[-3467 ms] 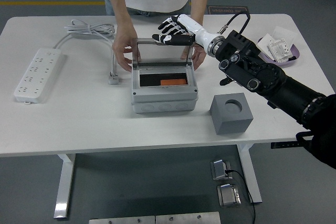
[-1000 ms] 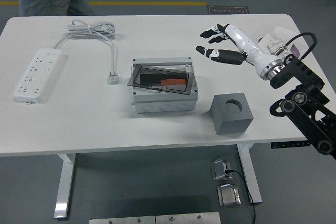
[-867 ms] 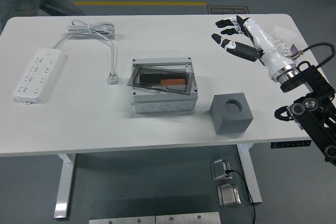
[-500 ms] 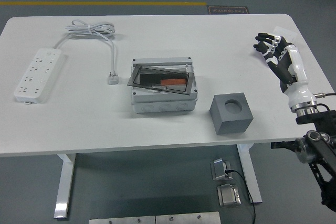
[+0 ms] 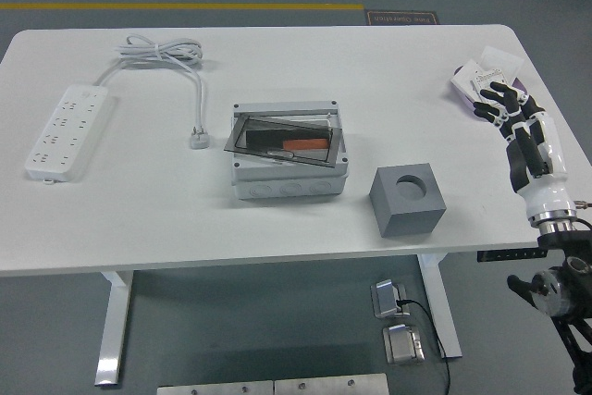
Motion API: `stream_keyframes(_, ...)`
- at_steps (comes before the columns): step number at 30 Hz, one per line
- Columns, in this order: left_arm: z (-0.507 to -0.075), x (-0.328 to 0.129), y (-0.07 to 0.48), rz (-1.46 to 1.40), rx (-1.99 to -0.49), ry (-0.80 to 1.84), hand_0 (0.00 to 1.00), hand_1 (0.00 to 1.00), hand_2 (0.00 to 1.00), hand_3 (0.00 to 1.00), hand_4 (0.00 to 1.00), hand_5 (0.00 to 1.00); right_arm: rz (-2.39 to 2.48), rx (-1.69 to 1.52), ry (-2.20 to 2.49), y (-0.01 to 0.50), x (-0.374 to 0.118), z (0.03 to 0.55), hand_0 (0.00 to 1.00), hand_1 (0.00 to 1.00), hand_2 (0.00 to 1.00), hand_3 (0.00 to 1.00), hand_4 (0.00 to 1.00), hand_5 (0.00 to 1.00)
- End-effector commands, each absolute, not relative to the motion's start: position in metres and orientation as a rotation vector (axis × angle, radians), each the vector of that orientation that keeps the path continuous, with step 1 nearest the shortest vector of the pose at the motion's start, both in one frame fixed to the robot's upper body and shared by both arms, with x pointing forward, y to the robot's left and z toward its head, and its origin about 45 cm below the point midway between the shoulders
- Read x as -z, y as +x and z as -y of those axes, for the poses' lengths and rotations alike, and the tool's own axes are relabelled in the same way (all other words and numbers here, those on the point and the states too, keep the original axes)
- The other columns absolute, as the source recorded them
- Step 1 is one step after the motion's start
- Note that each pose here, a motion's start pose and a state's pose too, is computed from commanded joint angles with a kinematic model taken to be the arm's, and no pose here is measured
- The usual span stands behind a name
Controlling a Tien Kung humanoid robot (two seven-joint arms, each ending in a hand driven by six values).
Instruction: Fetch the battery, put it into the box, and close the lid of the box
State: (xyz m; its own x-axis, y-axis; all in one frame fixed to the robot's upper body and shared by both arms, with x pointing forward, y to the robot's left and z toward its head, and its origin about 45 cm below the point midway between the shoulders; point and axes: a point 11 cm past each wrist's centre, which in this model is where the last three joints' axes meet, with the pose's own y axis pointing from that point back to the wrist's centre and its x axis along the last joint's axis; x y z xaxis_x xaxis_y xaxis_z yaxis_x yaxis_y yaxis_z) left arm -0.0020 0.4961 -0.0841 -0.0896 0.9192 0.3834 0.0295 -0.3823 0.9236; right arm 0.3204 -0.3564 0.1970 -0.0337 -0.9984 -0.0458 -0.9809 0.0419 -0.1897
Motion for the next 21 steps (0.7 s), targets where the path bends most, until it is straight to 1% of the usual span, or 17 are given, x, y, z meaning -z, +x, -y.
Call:
stream_keyframes(9, -0.502, 0.081, 0.001, -1.066, -1.573, 1.462, 0.628, 0.676, 0.632, 0.619, 0.665, 0.192, -2.134, 0.166, -2.089, 0.324, -0.198, 0.355, 0.721, 0.641, 0.683, 0.687, 0.903, 0.691)
stream_keyframes(10, -0.503, 0.08, 0.001, -1.065, -1.574, 1.463, 0.628, 0.676, 0.632, 0.619, 0.665, 0.194, -2.133, 0.167, -2.092, 0.324, -0.198, 0.355, 0.736, 0.645, 0.685, 0.692, 0.91, 0.699)
stream_keyframes(21, -0.512, 0.076, 0.007, -1.043, -1.584, 1.467, 0.629, 0.676, 0.632, 0.619, 0.666, 0.197, -2.126, 0.161, -2.12, 0.327, -0.194, 0.349, 0.741, 0.647, 0.689, 0.694, 0.921, 0.706)
